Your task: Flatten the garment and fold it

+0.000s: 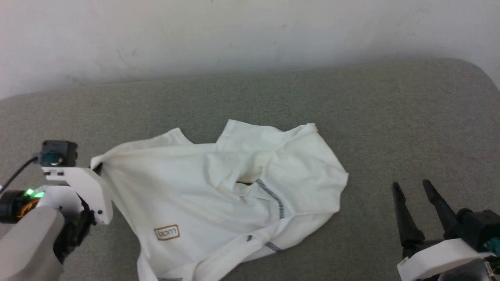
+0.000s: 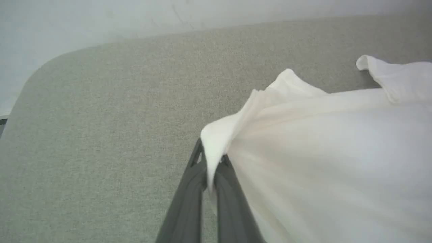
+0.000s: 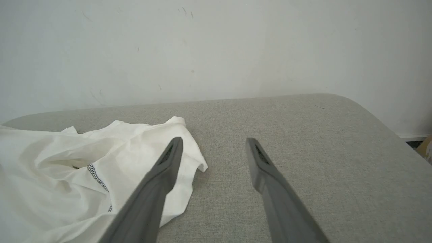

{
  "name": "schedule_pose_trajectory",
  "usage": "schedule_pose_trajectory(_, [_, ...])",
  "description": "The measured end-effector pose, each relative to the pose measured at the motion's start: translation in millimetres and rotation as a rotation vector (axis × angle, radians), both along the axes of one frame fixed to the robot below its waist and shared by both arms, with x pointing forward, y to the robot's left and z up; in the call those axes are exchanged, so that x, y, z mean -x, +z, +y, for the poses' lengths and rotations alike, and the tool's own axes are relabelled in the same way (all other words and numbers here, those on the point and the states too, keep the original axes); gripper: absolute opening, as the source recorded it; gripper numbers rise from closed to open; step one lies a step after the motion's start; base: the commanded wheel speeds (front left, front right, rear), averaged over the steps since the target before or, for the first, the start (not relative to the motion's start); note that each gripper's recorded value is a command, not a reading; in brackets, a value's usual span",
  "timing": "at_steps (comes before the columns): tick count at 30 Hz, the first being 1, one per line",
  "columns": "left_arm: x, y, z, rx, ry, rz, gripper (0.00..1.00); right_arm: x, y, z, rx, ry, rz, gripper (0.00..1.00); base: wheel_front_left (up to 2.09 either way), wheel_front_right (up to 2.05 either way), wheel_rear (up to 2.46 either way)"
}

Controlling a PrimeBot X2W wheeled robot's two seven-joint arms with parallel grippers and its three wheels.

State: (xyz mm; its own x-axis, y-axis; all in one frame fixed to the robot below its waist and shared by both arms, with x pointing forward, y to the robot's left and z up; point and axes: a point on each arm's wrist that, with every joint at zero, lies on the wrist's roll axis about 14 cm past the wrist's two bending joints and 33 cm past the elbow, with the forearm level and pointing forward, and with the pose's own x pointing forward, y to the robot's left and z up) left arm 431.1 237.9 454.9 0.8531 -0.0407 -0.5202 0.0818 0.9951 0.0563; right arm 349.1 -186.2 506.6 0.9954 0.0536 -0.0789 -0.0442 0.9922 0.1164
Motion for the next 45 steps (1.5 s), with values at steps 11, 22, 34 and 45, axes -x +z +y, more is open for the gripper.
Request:
schedule_pose_trajectory(11, [-1.5, -20.9, 36.9, 0.080, 0.201, -0.050, 1.00, 1.5, -8.5, -5.9, 0.000, -0.020, 0.027, 1.00, 0.00, 0.00, 0.00])
schedule_pose_trajectory(22, [7.5, 35.4, 0.4, 0.183, 0.162, -0.451, 1.00, -2.6, -4.6, 1.5, 0.008, 0.005, 0.013, 1.00, 0.00, 0.00, 0.00])
schedule_pose_trajectory(34, [46.9, 89.7, -33.5, 0.196, 0.107, -0.701, 1.00, -32.0, -18.8, 28.4, 0.001, 0.124, 0.082, 1.00, 0.00, 0.00, 0.00])
schedule_pose_trajectory(45, [54.8, 74.5, -37.0, 0.231, 0.154, -0.687, 1.00, -108.7, -75.7, 79.3, 0.069, 0.373, 0.465, 1.00, 0.00, 0.00, 0.00])
